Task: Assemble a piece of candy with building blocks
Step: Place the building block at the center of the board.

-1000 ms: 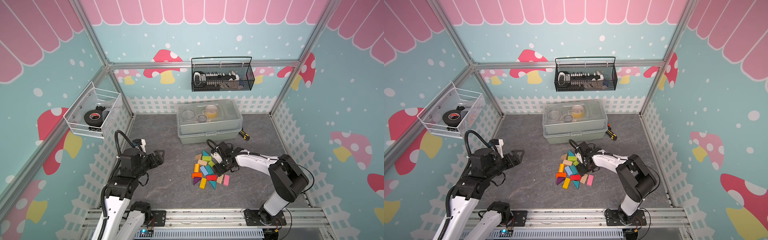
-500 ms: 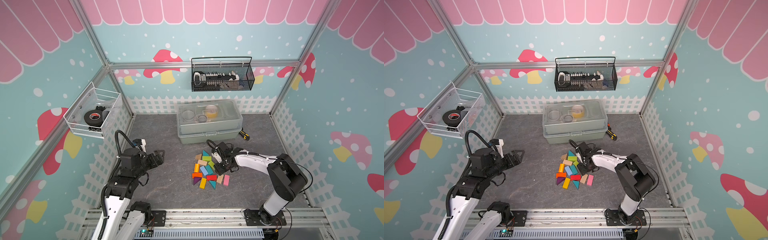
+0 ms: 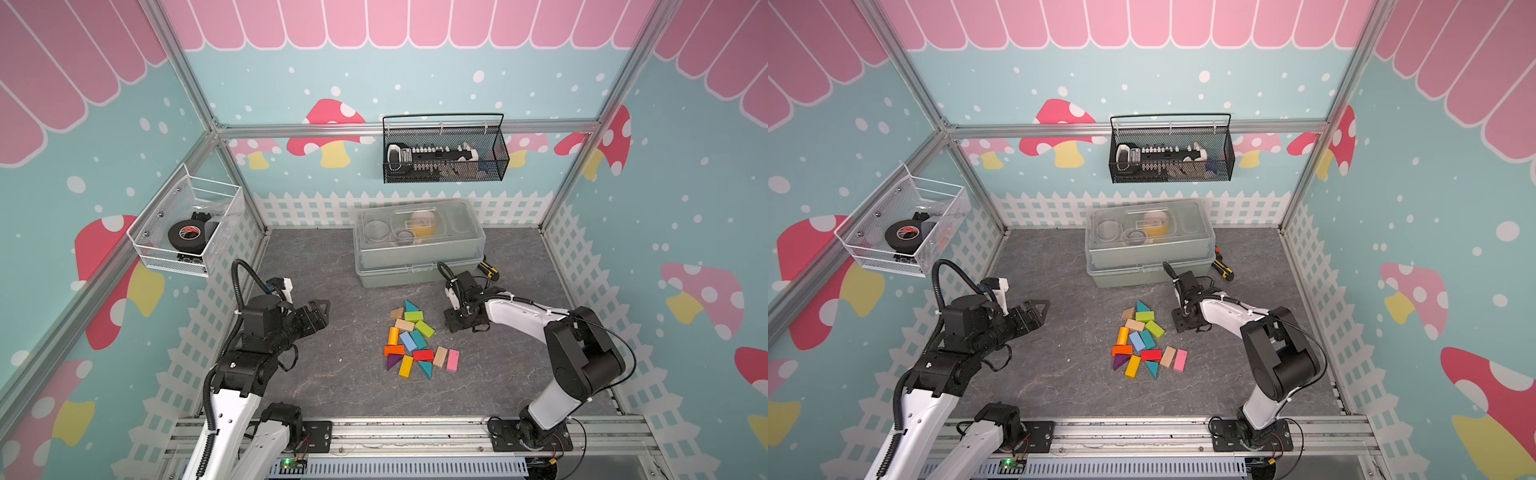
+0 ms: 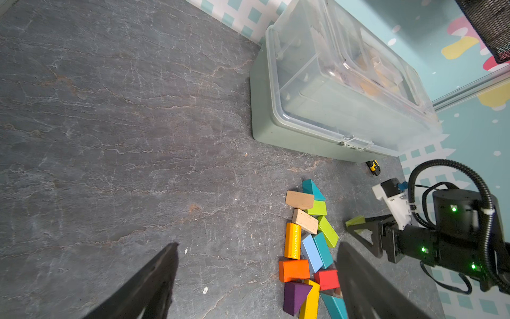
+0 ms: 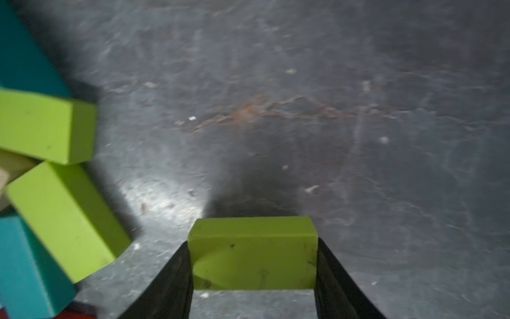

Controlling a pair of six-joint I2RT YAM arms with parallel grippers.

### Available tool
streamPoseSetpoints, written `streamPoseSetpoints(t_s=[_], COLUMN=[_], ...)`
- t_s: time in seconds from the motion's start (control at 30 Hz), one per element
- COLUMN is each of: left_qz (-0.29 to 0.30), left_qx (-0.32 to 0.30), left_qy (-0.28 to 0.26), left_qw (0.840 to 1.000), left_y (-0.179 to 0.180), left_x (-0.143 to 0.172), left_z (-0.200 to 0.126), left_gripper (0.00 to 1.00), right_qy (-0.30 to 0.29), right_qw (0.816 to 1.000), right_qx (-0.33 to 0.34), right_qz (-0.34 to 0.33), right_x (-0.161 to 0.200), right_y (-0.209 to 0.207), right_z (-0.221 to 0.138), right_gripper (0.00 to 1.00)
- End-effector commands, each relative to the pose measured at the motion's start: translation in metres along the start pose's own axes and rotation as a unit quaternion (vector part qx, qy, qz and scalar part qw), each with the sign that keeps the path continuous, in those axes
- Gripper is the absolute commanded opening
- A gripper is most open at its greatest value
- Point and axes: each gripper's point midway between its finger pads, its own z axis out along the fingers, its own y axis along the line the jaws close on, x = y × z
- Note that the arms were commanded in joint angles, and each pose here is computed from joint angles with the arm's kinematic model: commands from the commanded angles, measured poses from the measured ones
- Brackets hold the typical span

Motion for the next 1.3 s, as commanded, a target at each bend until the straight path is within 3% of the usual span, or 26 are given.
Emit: streamPoseSetpoints(t_s=[0.0,0.2,0.6,1.07,1.27], left_qz=[0.006,0.006,0.004,0.004,0.004], left_qx=[0.0,-0.001,0.0,-0.001,0.001], left_qy=[0.015,0.018,0.023,0.023,0.03], left_qw=[1.0,1.0,1.0,1.0,1.0], left_y=[0.002,0.003,0.003,0.003,0.003], left_x=[0.008,0.008,0.009,0.009,0.01], left_z=[0.002,0.003,0.005,0.005,0.008], left_gripper=[0.88,0.88,0.88,0.88,0.88], right_qy=[-0.015,-0.002,0.016,0.015,-0.016], right_qw=[0.998,0.995,0.993,0.992,0.992], right_qx=[0.014,0.03,0.022,0.011,0.025], right_qz=[0.057,0.1,0.116,0.124,0.12], right_x=[-0.014,-0.023,-0.011,-0.005,-0.012], right_y=[-0.021,-0.026,-0.023,-0.02,-0.027], right_z=[-0.002,0.01,0.018,0.013,-0.011], right_gripper=[0.52,0.52,0.55,0.73,0.79])
